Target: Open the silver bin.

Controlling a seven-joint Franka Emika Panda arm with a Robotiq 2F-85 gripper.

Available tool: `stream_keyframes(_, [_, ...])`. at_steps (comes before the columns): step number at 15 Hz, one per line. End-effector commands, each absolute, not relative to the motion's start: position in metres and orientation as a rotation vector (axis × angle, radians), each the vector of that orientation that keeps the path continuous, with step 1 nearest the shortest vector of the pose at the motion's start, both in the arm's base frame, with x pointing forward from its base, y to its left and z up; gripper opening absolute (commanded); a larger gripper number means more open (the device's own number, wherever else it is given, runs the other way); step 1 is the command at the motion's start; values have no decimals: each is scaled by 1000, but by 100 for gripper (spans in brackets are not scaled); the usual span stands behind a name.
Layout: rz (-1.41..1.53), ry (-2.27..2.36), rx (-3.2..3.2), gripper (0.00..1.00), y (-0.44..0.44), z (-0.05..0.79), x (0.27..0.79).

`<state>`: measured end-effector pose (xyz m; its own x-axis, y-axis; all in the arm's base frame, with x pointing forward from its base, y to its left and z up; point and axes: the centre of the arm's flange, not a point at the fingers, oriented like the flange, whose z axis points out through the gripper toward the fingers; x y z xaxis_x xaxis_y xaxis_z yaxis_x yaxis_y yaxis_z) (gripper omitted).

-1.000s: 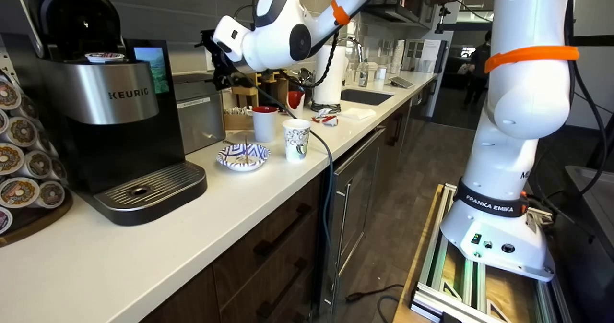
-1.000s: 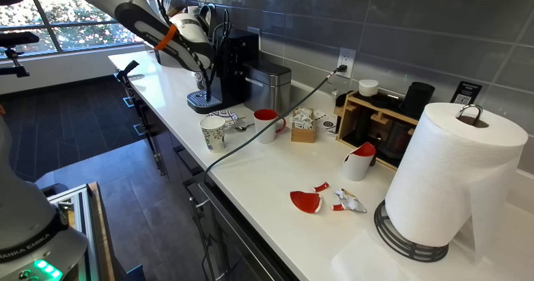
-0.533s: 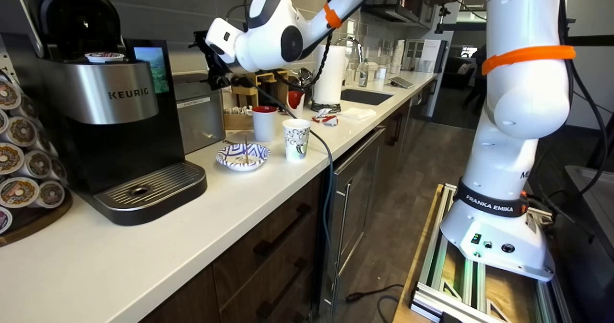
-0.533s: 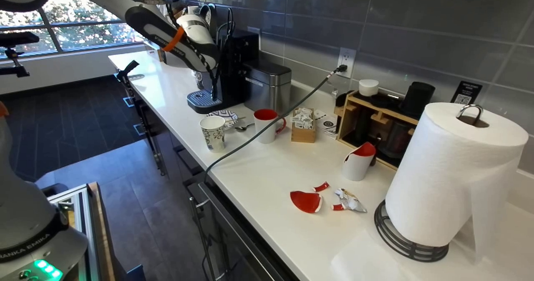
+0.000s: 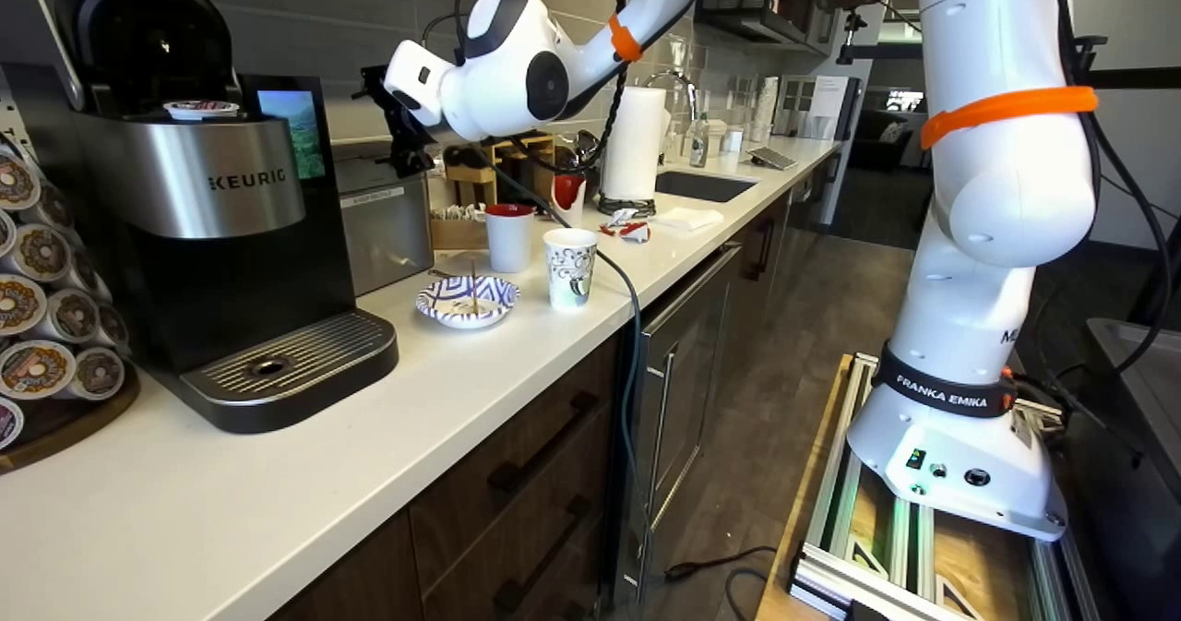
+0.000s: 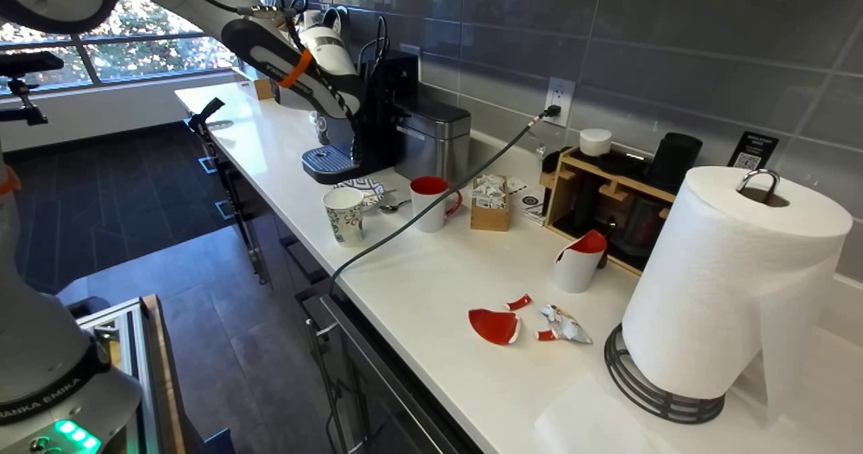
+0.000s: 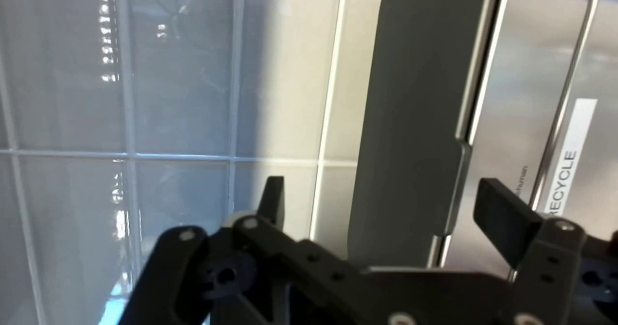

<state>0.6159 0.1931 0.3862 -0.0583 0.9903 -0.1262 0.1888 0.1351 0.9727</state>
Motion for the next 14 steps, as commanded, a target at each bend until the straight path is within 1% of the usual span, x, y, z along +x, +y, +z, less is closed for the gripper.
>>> stream_keyframes(1, [1045, 1461, 1222, 100, 186, 385, 628])
stream_keyframes(8, [1061, 1426, 1222, 100, 182, 393, 626])
stream_keyframes(14, [1143, 1256, 1161, 100, 179, 449, 614])
